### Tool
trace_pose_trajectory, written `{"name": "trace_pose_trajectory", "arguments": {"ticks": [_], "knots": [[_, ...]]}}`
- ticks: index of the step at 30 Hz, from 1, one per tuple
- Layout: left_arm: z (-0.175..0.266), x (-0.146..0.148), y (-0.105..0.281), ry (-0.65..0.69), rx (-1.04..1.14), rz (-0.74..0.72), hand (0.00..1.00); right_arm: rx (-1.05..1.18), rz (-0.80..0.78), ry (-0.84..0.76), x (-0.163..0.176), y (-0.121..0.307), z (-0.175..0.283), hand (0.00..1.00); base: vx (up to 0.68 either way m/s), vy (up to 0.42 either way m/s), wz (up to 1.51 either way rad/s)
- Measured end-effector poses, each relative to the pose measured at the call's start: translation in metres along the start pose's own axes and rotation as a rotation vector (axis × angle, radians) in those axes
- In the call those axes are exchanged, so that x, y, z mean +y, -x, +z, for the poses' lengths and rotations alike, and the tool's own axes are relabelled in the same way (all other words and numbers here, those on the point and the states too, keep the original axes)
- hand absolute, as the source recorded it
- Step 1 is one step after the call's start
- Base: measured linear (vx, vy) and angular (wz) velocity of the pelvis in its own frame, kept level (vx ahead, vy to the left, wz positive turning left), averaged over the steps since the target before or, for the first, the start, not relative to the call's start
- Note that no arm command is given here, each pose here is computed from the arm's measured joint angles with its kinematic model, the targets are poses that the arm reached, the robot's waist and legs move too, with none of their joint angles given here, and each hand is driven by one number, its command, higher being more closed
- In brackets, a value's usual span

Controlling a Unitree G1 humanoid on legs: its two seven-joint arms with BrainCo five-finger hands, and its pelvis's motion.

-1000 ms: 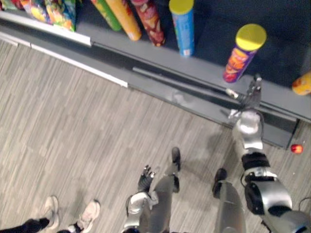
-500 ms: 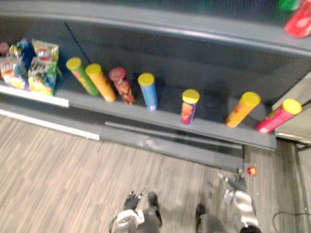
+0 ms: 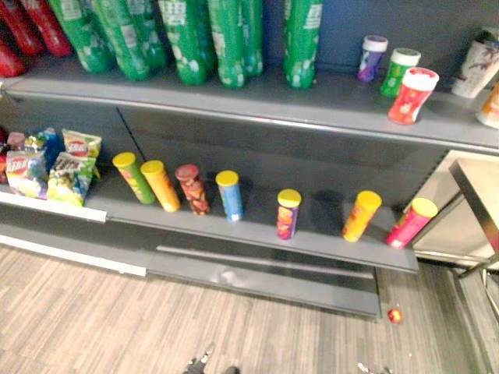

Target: Put the gum and the chips on the shelf.

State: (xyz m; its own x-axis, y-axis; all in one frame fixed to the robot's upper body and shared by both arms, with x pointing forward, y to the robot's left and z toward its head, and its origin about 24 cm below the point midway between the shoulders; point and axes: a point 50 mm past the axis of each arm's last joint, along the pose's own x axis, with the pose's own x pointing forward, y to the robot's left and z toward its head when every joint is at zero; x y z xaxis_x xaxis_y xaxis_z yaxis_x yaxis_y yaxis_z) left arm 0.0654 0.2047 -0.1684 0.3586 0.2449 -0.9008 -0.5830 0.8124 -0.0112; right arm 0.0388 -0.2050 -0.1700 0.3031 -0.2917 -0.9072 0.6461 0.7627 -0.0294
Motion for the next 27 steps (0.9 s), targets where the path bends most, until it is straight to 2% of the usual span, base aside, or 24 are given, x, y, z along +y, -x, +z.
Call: {"name": "trace_pose_trajectory", "arguments": {"ticks": [8,27], "knots": [[-0.001,0.001,0.000,-0.030,0.014,-0.019,0.00,0.096,-0.052,-0.157,-0.012,0.003,-0.020,0.00,0.03,0.007,0.05],[0.002,0.000,-0.001,-0.120,0.014,-0.040,0.00,0.119,-0.066,-0.178,-0.011,0.003,-0.022,0.00,0.01,0.006,0.16]]}}
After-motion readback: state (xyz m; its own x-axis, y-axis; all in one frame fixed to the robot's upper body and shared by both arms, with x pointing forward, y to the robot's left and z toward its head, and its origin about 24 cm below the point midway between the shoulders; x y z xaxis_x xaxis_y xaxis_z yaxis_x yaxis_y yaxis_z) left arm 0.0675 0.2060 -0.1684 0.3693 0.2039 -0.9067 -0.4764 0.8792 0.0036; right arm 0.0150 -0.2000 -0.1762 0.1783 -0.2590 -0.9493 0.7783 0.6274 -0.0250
